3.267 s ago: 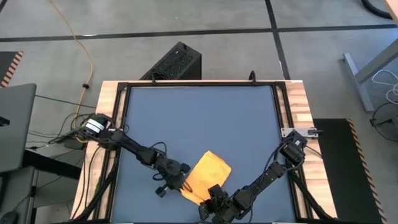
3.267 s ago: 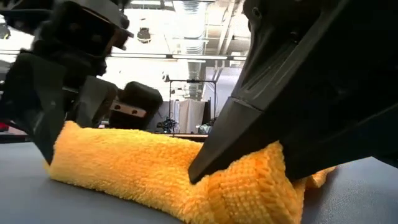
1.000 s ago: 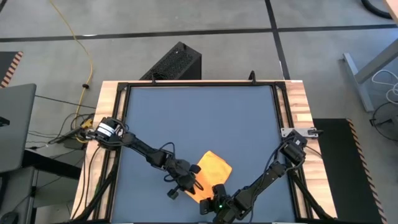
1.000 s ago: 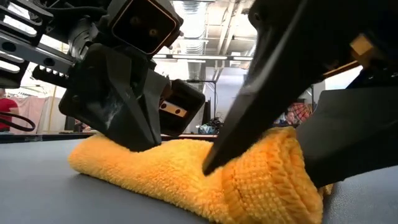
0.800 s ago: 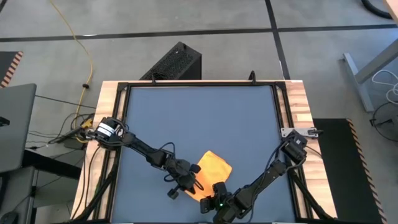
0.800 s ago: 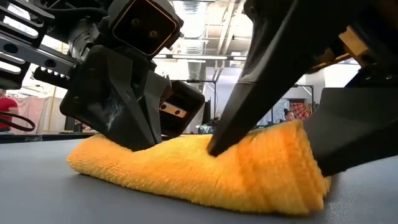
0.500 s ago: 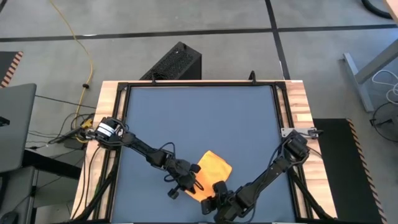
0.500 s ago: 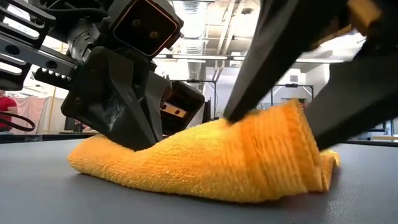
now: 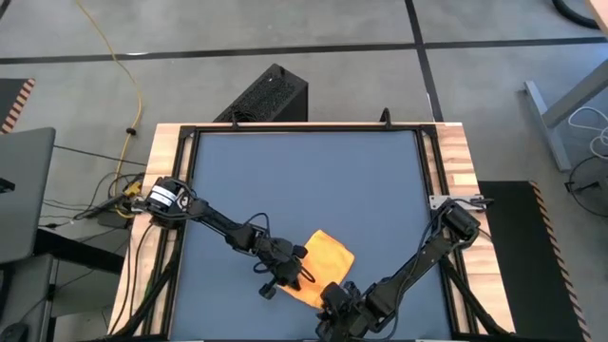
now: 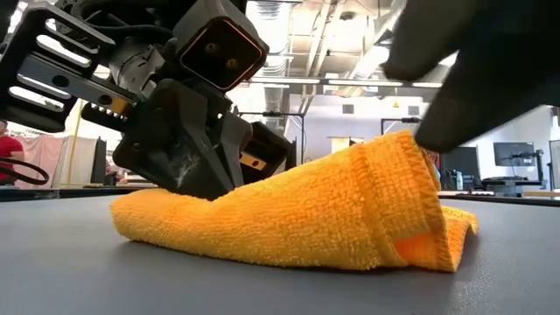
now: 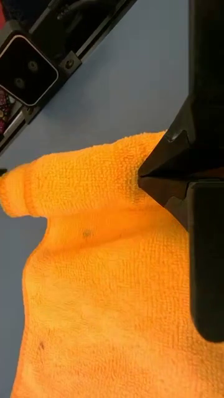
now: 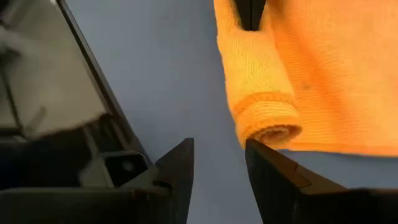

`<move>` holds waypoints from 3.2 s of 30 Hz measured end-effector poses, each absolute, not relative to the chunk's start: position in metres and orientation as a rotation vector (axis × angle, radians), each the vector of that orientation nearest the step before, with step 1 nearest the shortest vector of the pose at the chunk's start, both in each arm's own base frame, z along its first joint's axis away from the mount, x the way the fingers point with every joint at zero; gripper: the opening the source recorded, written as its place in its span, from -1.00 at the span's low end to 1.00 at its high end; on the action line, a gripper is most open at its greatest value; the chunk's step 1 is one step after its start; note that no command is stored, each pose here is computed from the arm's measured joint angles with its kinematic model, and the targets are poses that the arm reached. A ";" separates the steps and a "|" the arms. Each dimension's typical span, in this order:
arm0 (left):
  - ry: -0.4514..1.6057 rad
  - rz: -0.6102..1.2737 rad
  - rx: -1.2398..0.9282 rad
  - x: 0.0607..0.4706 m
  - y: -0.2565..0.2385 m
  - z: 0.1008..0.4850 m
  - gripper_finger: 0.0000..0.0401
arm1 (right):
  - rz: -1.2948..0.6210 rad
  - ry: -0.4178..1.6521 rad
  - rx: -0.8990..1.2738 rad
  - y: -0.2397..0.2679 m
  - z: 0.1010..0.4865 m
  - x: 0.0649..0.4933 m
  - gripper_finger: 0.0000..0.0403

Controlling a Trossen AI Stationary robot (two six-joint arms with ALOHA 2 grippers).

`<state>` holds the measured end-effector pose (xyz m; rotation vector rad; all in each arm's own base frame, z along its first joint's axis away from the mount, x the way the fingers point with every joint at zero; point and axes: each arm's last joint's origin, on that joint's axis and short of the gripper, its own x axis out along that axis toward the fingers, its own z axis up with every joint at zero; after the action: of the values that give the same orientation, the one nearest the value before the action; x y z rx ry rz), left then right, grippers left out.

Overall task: Roll towel into tight, uniform cylinder
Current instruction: Roll the orange microfiber cloth

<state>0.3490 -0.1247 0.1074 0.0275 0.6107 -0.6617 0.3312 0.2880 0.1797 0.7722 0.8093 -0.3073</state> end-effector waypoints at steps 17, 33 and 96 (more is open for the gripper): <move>0.589 -0.751 0.027 0.350 -0.127 0.111 -1.00 | -0.172 0.904 0.458 0.274 0.208 0.347 -0.25; 0.608 -0.773 0.031 0.354 -0.127 0.114 -1.00 | -0.078 0.865 0.344 0.276 0.197 0.350 -0.26; 0.629 -0.715 0.001 0.357 -0.119 0.113 -1.00 | 0.015 0.860 0.103 0.271 0.219 0.348 -0.41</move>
<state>0.3566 -0.1193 0.1130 0.0012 0.6290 -0.7151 0.3485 0.2706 0.2189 0.1030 0.8602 0.0145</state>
